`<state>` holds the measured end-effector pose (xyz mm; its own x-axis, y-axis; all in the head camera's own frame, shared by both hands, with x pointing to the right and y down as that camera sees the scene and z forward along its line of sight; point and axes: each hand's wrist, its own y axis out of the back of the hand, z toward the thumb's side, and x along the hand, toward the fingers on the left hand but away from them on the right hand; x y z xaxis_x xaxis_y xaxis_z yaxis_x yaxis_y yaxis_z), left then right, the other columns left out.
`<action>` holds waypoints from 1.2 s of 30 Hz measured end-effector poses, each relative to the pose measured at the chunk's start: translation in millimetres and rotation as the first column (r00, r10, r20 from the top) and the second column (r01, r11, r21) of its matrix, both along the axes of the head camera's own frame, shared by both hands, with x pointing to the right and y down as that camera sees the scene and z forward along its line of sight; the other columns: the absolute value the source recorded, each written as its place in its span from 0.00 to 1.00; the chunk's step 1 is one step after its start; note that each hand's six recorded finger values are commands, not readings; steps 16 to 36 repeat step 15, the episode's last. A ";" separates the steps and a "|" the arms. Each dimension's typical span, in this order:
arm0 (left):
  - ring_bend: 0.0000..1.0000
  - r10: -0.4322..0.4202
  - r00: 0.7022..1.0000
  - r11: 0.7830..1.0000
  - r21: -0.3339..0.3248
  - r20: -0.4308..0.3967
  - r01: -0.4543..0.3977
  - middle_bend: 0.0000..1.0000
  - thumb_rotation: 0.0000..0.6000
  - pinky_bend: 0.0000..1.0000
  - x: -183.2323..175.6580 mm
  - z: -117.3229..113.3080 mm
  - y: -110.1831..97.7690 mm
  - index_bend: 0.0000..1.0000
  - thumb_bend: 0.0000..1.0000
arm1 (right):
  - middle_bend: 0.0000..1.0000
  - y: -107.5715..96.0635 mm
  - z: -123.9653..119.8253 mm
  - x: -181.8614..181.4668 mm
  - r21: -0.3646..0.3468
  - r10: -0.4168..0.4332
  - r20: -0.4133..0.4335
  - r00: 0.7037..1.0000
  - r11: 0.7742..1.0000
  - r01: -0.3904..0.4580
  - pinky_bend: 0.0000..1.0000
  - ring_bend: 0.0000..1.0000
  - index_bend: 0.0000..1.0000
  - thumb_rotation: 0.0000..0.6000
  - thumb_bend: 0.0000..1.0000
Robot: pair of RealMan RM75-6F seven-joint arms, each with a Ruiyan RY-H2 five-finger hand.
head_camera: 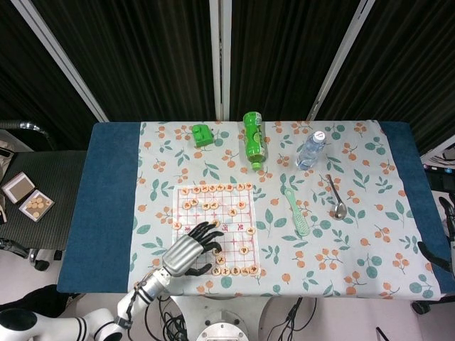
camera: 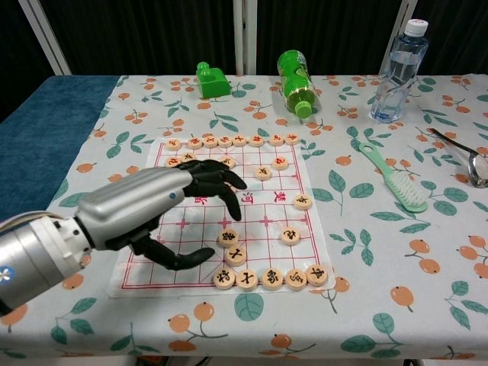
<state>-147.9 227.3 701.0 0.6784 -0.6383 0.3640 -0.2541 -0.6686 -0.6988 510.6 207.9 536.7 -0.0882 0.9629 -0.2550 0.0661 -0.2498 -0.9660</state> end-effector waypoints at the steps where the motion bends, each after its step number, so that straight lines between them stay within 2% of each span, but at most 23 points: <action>1: 0.00 -0.011 1.000 1.000 0.014 0.012 0.011 0.13 1.00 0.01 -7.8 -3.5 -2.1 0.31 0.32 | 0.00 0.5 0.1 -0.1 -0.002 -0.001 0.000 1.000 1.000 0.001 0.00 0.00 0.00 1.00 0.12; 5: 0.00 -0.090 0.991 0.993 0.088 0.097 0.082 0.13 1.00 0.01 -56.6 -19.9 -12.4 0.27 0.32 | 0.00 5.0 3.3 -1.9 -0.022 -0.014 -0.004 1.000 1.000 0.014 0.00 0.00 0.00 1.00 0.12; 8: 0.00 -0.174 0.966 0.976 0.161 0.192 0.144 0.13 1.00 0.01 -107.1 -35.0 -18.1 0.24 0.31 | 0.00 9.6 6.3 -3.9 -0.036 -0.029 -0.015 0.999 0.999 0.029 0.00 0.00 0.00 1.00 0.12; 12: 0.00 -0.288 0.904 0.946 0.238 0.316 0.218 0.13 1.00 0.01 -175.6 -58.8 -17.8 0.22 0.31 | 0.00 16.3 11.0 -6.4 -0.050 -0.043 -0.035 0.998 0.998 0.041 0.00 0.00 0.00 1.00 0.12; 15: 0.00 -0.371 0.844 0.920 0.274 0.388 0.279 0.13 1.00 0.01 -225.8 -80.9 -9.5 0.22 0.31 | 0.00 21.3 14.7 -8.5 -0.063 -0.047 -0.040 0.998 0.997 0.045 0.00 0.00 0.00 1.00 0.12; 36: 0.00 -0.371 0.844 0.920 0.274 0.388 0.279 0.13 1.00 0.01 -225.8 -80.9 -9.5 0.22 0.31 | 0.00 21.3 14.7 -8.5 -0.063 -0.047 -0.040 0.998 0.997 0.045 0.00 0.00 0.00 1.00 0.12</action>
